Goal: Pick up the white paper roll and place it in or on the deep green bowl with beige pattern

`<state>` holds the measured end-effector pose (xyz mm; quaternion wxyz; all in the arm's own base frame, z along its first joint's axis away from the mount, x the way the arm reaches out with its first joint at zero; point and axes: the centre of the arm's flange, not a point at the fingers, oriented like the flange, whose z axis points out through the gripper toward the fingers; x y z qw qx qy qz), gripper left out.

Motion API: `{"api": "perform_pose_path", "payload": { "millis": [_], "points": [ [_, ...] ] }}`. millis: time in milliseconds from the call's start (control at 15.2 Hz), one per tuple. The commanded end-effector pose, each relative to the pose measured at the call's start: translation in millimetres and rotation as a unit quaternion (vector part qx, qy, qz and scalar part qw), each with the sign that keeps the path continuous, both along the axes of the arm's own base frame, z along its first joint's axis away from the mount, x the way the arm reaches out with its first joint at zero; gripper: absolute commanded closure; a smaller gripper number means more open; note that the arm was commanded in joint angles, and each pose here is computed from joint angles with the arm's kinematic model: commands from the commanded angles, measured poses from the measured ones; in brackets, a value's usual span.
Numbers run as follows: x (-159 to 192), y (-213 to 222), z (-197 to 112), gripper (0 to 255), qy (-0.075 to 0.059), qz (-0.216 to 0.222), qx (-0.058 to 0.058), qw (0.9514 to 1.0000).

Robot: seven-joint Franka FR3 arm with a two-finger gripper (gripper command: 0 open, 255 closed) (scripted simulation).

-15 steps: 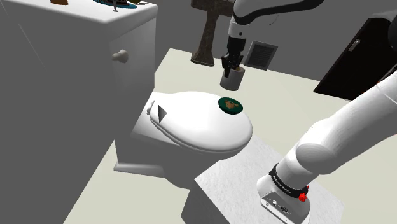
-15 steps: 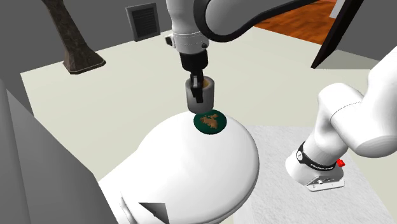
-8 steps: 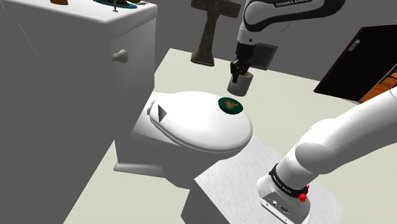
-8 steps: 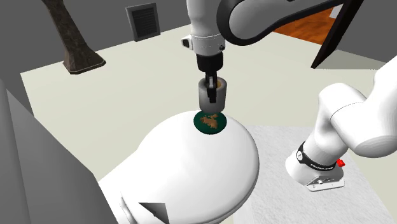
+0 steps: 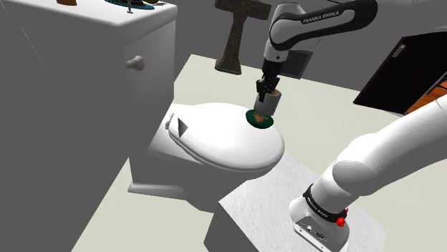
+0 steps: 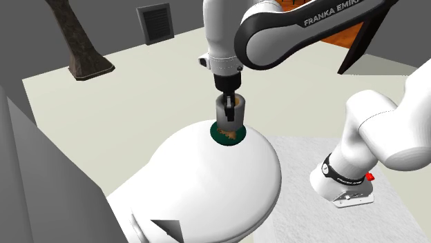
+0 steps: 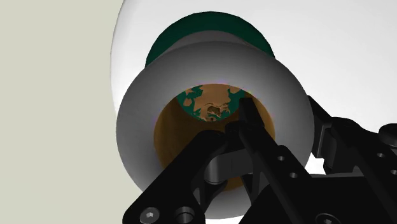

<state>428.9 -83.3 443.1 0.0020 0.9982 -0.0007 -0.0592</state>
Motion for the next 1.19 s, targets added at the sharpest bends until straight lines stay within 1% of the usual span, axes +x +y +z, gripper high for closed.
{"api": "perform_pose_path", "payload": {
  "millis": [0, 330, 858, 924, 1122],
  "points": [
    [0.6, 0.2, -10.8, 255, -0.001, 0.000, 0.000, 1.0000],
    [0.6, 0.2, -37.0, 255, -0.001, 0.000, 0.000, 1.0000],
    [0.6, 0.2, -37.0, 255, -0.001, 0.000, 0.000, 1.0000],
    [0.5, 0.2, -37.0, 0, -0.001, 0.000, 0.000, 1.0000],
    [0.6, 0.2, -37.1, 0, -0.001, 0.000, 0.000, 1.0000]
  ]
}}
